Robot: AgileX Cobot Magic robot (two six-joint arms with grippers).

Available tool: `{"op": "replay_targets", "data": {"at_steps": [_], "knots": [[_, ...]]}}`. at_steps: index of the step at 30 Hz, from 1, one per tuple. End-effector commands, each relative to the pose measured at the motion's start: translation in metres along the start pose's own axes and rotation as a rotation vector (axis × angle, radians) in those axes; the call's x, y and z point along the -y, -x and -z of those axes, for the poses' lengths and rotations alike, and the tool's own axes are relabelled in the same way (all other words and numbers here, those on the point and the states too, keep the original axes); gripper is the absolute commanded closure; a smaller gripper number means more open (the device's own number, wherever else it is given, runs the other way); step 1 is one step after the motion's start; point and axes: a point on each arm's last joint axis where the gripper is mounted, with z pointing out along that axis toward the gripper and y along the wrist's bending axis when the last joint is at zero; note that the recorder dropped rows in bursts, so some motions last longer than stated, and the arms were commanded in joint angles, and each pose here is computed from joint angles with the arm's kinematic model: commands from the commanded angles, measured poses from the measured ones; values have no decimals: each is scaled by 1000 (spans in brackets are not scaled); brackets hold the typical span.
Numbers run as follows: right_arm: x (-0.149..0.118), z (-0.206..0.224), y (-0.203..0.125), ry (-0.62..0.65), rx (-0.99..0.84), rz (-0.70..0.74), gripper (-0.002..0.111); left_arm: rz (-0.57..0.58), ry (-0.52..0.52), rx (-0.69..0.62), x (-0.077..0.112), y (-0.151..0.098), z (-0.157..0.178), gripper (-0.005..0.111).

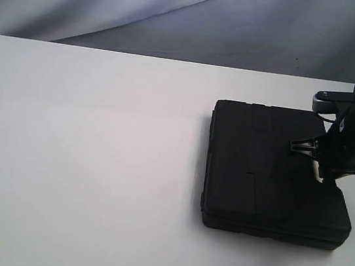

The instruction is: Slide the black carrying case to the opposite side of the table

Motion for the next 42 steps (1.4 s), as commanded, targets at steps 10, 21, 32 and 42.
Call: {"op": "replay_targets", "data": {"at_steps": [10, 21, 32, 42], "knots": [[6, 6, 4, -22, 42, 37, 108, -1, 4, 0, 0, -1, 0, 78], [15, 4, 6, -14, 46, 7, 108, -4, 4, 0, 0, -1, 0, 78], [15, 4, 6, -8, 45, 22, 108, -2, 4, 0, 0, -1, 0, 78], [15, 4, 6, -8, 45, 22, 108, -2, 4, 0, 0, -1, 0, 78]]}}
